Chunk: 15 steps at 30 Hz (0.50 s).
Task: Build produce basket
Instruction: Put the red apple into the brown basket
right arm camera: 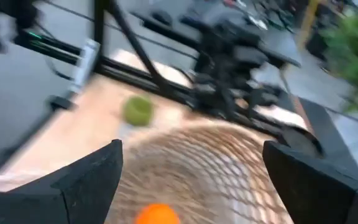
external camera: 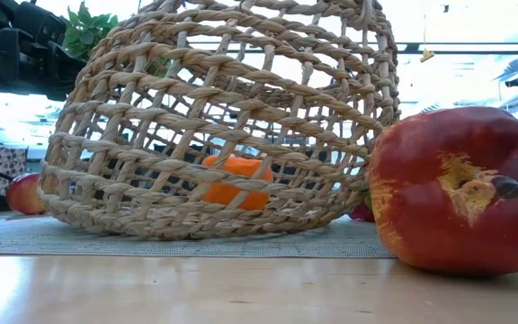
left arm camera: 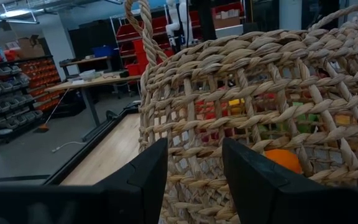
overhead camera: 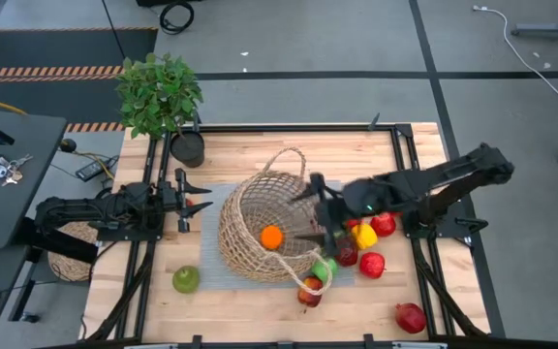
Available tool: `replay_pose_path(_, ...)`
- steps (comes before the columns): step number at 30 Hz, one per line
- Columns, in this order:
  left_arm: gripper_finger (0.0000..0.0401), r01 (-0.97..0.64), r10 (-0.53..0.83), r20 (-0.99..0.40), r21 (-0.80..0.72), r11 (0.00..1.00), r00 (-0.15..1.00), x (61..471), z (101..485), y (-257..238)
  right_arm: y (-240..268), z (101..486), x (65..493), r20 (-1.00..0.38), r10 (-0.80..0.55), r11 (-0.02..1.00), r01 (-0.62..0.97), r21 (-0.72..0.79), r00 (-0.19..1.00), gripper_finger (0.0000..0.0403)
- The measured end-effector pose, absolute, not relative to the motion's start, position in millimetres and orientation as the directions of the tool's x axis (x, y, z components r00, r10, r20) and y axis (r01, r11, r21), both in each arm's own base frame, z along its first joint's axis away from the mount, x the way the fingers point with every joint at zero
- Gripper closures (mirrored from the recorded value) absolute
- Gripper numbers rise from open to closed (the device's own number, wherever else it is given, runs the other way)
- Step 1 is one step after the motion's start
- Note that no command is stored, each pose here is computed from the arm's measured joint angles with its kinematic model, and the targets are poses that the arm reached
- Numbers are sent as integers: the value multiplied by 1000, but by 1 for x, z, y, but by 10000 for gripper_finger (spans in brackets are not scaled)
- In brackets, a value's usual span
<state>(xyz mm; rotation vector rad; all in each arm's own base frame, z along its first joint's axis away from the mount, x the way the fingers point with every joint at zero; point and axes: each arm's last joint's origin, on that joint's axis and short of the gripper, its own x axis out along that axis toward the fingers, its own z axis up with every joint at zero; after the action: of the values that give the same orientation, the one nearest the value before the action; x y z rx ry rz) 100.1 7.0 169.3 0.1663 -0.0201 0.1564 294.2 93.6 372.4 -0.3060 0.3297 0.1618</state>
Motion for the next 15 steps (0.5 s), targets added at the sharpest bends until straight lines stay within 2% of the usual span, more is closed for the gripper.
replay_pose_path(7, 241, -157, 153, 34, 163, 974, 988, 100, 169, 7, 149, 372, 278, -299, 163, 938, -242, -250, 940, 19)
replay_pose_path(11, 241, -157, 153, 33, 163, 974, 988, 100, 169, 7, 167, 369, 264, -325, 190, 946, -261, -192, 926, 26)
replay_pose_path(15, 241, -156, 153, 32, 163, 974, 988, 100, 169, 7, 170, 363, 248, -425, 171, 968, -231, -94, 889, 33)
